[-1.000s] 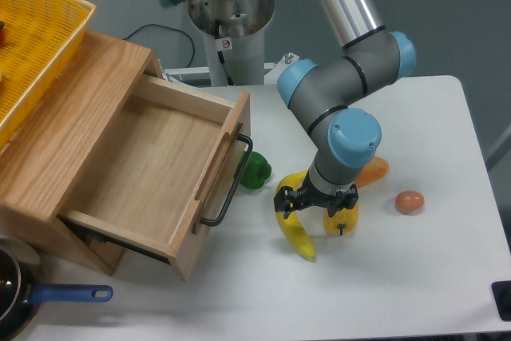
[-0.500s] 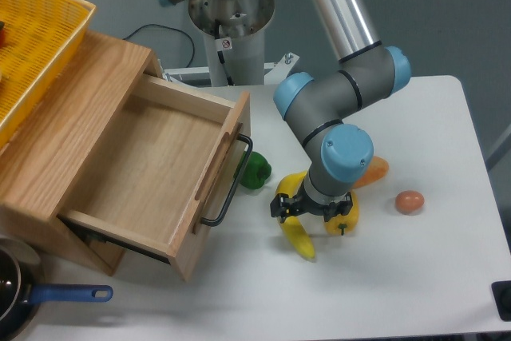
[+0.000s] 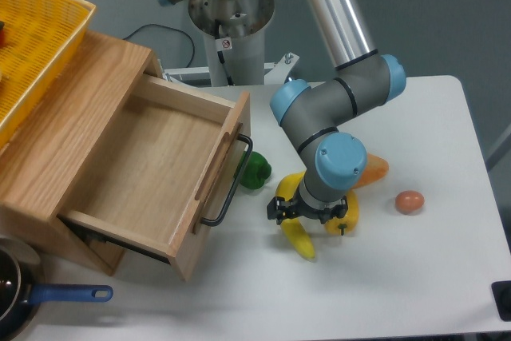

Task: Pick up the banana
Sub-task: 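Close the gripper on the banana and adjust the grip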

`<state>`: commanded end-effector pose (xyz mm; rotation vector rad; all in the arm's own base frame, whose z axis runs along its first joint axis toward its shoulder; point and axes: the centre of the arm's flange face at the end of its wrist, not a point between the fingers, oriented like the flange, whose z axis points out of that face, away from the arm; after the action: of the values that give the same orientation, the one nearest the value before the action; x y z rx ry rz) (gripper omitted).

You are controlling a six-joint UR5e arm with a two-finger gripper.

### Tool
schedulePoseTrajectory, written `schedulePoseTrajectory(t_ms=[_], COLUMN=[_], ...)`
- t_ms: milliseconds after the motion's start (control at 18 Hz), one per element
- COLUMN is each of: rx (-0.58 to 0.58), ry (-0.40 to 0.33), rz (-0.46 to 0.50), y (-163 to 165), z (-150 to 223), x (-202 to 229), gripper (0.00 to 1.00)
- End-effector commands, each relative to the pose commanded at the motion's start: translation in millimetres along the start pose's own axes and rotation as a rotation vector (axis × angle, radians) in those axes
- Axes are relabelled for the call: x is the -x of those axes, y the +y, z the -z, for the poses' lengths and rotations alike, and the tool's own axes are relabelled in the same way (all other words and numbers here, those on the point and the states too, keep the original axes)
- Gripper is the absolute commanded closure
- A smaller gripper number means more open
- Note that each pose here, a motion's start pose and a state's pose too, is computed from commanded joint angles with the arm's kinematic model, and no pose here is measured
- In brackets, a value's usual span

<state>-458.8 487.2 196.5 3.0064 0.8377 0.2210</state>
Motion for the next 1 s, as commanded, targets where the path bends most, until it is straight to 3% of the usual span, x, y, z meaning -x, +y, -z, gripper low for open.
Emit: schedulePoseTrajectory(t_ms=[444, 1000], rx=[0.002, 0.007], ry=[0.001, 0.003], rz=[-0.001, -0.007], y=[0.7, -0.1], z=[-1.9, -7.5], x=[-1.2, -0.2], gripper=[0.02, 0.13])
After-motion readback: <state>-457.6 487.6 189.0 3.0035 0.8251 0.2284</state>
